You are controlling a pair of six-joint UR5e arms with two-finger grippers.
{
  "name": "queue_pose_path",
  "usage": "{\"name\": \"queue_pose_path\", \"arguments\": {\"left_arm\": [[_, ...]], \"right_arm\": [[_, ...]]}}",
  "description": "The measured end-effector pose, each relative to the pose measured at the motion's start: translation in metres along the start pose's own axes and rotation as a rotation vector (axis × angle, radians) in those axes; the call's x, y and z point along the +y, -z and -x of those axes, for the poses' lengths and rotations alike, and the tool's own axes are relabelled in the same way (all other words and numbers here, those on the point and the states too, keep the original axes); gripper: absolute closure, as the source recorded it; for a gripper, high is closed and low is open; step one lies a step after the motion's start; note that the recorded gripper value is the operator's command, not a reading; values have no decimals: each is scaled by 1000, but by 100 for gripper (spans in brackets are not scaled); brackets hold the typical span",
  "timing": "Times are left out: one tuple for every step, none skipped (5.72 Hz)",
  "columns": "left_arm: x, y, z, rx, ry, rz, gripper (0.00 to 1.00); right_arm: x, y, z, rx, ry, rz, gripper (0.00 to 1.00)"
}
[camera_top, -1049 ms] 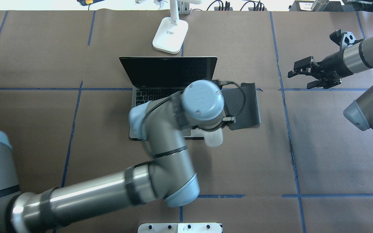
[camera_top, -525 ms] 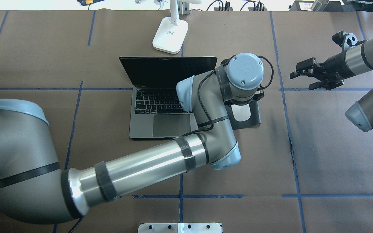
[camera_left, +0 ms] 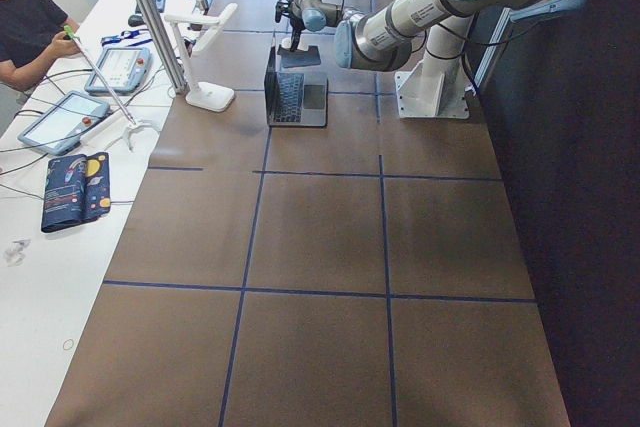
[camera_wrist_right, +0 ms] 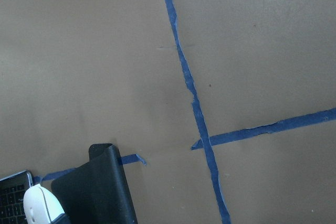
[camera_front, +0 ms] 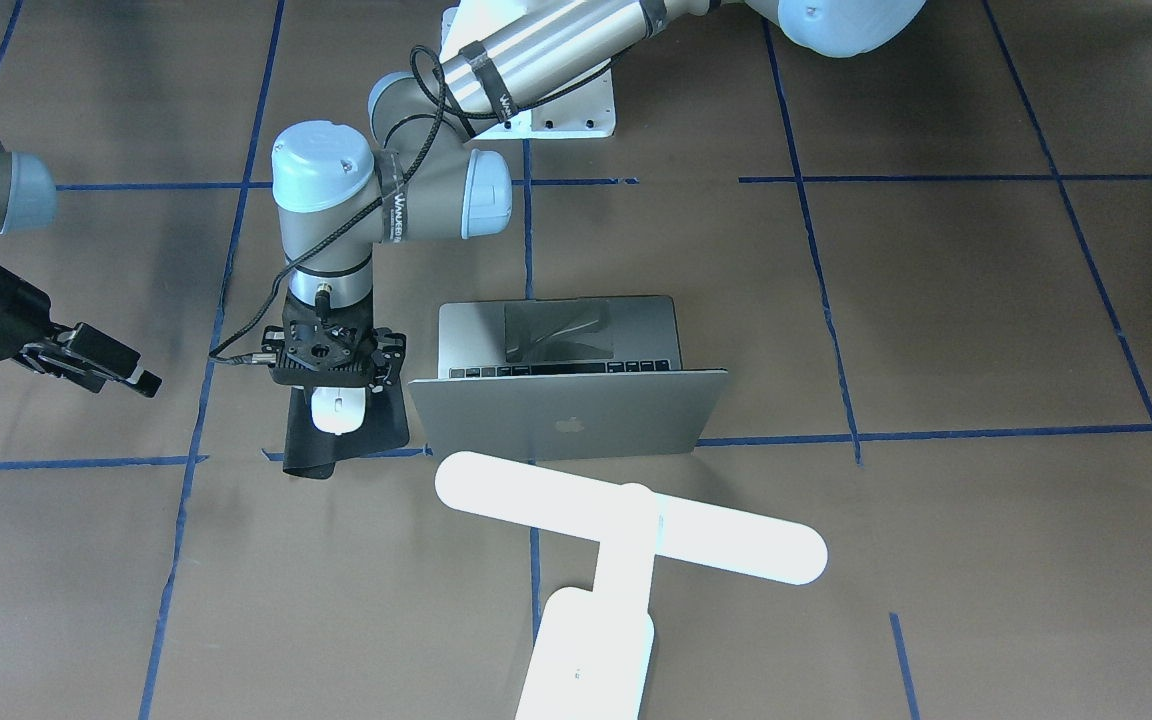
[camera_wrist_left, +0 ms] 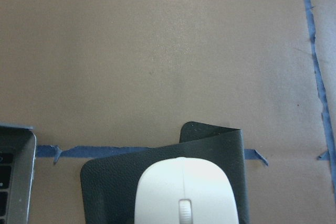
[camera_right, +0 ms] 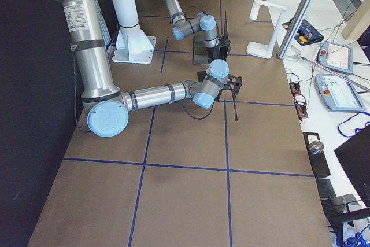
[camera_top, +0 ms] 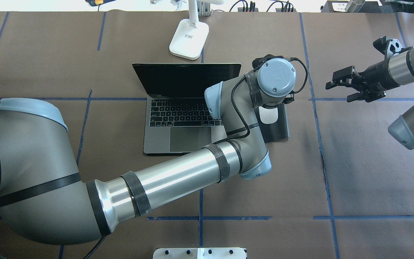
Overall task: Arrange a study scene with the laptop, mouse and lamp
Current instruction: 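Carry the white mouse with the left gripper over the mouse pad, then lower the mouse onto the pad and open the left gripper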
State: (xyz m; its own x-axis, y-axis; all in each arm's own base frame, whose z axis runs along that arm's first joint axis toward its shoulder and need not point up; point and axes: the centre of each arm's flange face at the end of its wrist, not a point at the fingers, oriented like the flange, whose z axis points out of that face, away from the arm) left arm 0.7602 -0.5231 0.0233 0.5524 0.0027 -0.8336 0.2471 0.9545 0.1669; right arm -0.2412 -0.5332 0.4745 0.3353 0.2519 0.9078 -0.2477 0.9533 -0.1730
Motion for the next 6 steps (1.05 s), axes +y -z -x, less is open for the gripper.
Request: {"name": "queue_pose_path", "arguments": {"left_arm": [[2, -7, 3, -5, -4, -4, 83], [8, -11, 2, -2, -8, -2, 80], [15, -12, -1, 3, -12, 2, 70], [20, -13, -4, 6, -16, 4, 53], [24, -13, -5, 12, -18, 5, 47], [27, -15, -6, 20, -21, 6, 28]], "right_arm": [[0, 0, 0, 0, 0, 0, 0], [1, 0, 2, -2, 3, 0, 0], [1, 0, 3, -3, 4, -1, 0], [1, -1, 2, -2, 3, 0, 0], [1, 0, 2, -2, 3, 0, 0], [1, 0, 1, -2, 3, 0, 0]]}}
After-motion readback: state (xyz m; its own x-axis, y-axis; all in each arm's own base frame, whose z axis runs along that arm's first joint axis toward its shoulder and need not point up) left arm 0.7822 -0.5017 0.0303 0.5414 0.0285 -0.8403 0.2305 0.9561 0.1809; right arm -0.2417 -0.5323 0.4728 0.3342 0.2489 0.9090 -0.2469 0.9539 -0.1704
